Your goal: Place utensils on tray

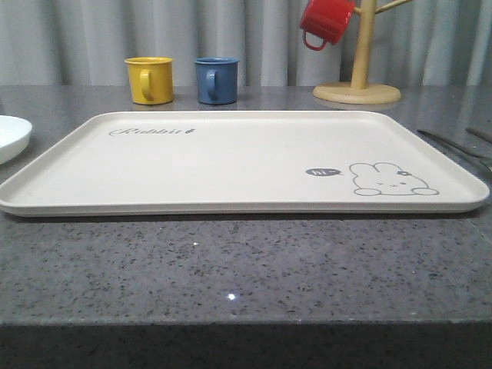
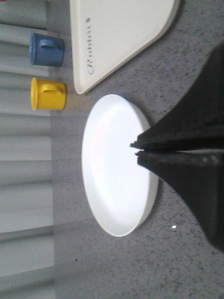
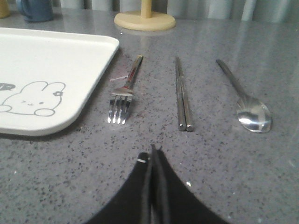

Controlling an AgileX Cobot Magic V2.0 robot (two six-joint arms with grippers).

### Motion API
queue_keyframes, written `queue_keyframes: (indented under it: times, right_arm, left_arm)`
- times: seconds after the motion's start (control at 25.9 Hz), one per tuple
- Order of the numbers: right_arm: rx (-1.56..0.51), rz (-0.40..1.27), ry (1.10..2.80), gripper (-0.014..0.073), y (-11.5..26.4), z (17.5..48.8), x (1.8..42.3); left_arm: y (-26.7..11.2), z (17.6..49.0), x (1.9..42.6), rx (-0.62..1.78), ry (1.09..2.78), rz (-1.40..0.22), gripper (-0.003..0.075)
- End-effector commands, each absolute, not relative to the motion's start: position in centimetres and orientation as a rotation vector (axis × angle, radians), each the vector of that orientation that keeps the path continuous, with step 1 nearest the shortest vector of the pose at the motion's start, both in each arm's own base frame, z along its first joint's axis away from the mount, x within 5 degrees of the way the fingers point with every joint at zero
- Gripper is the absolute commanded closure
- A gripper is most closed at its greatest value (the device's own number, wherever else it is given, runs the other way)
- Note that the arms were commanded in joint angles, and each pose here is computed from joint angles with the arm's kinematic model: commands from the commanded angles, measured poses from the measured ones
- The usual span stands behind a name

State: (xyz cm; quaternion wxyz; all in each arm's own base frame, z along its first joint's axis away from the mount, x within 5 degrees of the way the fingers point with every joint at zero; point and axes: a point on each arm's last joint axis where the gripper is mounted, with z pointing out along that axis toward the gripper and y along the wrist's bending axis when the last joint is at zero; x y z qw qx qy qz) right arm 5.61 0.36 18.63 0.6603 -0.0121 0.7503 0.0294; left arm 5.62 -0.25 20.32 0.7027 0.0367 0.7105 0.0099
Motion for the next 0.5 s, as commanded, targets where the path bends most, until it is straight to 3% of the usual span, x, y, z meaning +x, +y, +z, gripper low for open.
queue_keyframes:
  times: [0.0,0.23,0.46]
  right_arm:
    - [-0.016,0.067,1.511,0.0665,0.3,20.9,5.4]
    - [-0.016,0.068,1.438,0.0664,0.3,23.4,4.9]
    - [-0.020,0.072,1.412,0.0662,0.3,27.6,3.7]
  left_arm:
    - [0.0,22.4,5.2,0.034,1.348,0.025,0.0738]
    - [0.1,26.1,4.2,0.021,1.176,0.034,0.0738]
    - [0.0,30.4,3.4,0.064,1.180,0.062,0.0738]
